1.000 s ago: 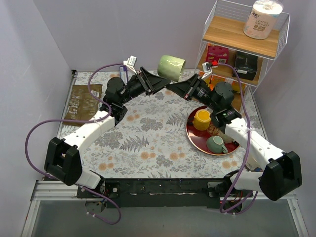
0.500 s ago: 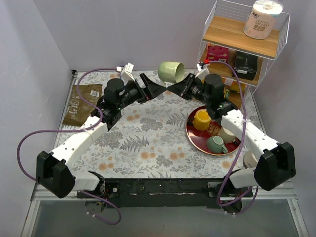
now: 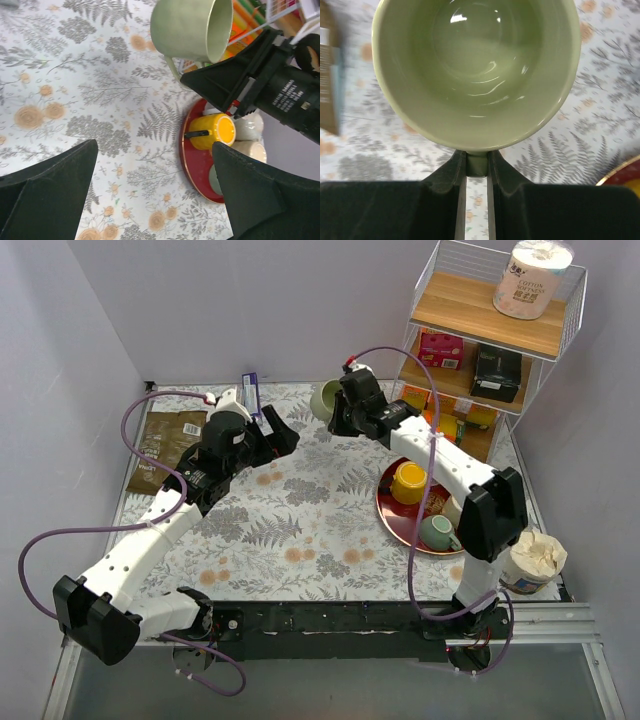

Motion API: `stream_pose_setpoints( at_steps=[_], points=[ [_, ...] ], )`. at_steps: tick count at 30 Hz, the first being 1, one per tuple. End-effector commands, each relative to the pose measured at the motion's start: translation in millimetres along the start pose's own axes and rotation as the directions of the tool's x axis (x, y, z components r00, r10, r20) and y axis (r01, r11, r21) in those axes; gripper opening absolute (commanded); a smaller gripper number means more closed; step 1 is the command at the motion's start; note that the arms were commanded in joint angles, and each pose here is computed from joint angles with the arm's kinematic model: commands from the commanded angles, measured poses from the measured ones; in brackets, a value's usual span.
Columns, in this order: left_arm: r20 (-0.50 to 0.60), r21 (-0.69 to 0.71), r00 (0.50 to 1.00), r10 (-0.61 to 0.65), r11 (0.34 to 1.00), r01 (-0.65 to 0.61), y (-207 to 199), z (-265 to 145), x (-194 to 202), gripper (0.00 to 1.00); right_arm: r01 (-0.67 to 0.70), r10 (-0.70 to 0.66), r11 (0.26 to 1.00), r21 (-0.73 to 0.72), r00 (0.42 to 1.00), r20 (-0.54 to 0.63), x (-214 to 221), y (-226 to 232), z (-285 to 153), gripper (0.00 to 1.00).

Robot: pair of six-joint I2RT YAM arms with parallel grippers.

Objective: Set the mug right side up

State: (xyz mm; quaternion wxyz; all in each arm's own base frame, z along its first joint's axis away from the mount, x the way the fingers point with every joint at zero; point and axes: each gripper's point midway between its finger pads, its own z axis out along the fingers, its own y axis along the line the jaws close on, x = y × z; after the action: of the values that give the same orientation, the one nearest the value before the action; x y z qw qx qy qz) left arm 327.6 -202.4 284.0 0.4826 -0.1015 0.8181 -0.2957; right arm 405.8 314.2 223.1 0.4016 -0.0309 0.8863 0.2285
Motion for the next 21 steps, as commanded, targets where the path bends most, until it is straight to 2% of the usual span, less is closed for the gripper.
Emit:
stream_pose_setpoints(
  at_steps=[1,2,3,15,21],
  points=[
    [0.022,-0.107,0.999,0.031,0.994,-0.029,20,-9,-5,0.98,0.064,-0.064,0.971,0.229,0.998,-0.009,-13,-38,7,0.01],
    [0.017,-0.111,0.999,0.033,0.993,-0.030,21,-10,-4,0.98,0.072,-0.066,0.966,0.248,0.997,-0.033,-10,-42,11,0.01],
    [0.018,-0.116,0.999,0.033,0.993,-0.030,23,-10,-4,0.98,0.102,-0.073,0.951,0.291,0.991,-0.110,10,-54,23,0.01],
    [-0.009,-0.132,1.000,0.025,0.991,-0.026,29,-7,5,0.98,0.143,-0.069,0.921,0.362,0.975,-0.210,33,-77,69,0.01],
    [-0.010,-0.149,1.000,0.024,0.988,-0.025,33,-6,7,0.98,0.134,-0.048,0.923,0.361,0.970,-0.238,40,-88,77,0.01]
  ],
)
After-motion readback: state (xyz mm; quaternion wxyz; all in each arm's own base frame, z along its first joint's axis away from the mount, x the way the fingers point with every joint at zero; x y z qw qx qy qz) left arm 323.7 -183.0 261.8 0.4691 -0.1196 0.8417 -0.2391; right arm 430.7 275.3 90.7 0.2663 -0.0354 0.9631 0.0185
